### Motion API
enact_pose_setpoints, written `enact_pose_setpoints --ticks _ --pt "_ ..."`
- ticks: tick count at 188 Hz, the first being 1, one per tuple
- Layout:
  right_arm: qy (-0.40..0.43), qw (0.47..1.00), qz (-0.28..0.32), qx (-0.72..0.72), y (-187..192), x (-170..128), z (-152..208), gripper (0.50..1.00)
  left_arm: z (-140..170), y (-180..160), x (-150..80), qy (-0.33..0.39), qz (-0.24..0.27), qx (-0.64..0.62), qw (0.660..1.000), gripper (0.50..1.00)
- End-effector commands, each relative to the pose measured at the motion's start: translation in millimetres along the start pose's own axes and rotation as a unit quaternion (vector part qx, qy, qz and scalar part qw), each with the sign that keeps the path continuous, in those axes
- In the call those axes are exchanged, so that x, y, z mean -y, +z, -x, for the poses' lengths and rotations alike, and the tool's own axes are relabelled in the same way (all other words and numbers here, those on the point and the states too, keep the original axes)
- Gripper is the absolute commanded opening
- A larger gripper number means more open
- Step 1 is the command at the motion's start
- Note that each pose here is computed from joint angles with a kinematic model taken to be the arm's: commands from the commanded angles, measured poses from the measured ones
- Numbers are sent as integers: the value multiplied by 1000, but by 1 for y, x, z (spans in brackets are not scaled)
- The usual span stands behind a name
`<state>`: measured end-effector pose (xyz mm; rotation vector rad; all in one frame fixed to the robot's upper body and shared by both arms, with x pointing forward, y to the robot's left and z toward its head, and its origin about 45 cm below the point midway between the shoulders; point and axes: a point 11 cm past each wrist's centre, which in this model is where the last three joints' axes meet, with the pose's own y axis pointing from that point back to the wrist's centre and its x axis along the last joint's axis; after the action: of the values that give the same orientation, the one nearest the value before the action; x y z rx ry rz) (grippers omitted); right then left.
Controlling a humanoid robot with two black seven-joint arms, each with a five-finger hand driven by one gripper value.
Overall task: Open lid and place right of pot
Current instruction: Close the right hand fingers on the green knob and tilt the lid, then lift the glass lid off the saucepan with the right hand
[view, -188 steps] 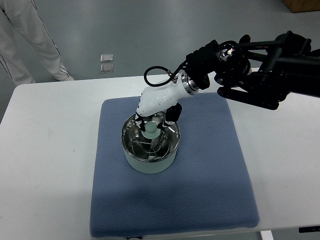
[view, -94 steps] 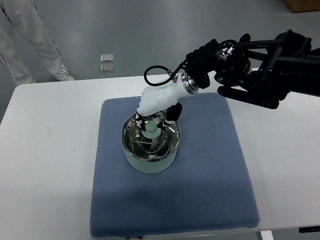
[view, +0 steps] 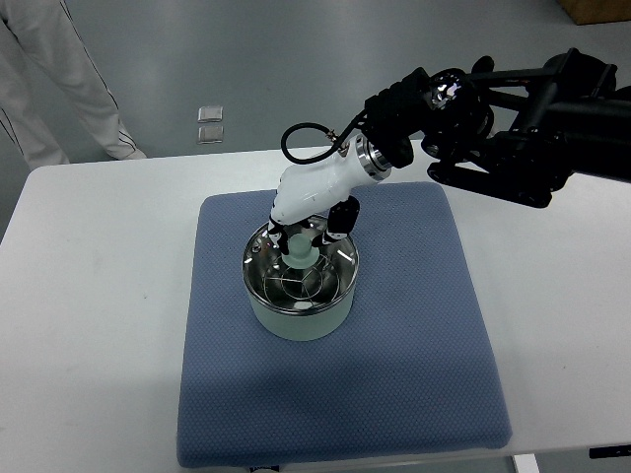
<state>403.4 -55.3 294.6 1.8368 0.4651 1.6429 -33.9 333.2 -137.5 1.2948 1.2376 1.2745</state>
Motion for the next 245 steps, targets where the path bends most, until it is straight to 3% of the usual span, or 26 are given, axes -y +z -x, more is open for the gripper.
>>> enact_pose_setpoints --ticks 1,149,184,245 --pt "1 1000 0 -1 0 0 -1 500 0 0 0 0 0 0 1000 1000" --pt "10 1000 6 -9 3 -7 -12 500 0 0 0 1 0 0 1000 1000" --pt "25 999 20 11 12 -22 -20 500 0 0 0 0 0 0 1000 1000" --pt "38 995 85 44 51 -65 2 500 0 0 0 0 0 0 1000 1000"
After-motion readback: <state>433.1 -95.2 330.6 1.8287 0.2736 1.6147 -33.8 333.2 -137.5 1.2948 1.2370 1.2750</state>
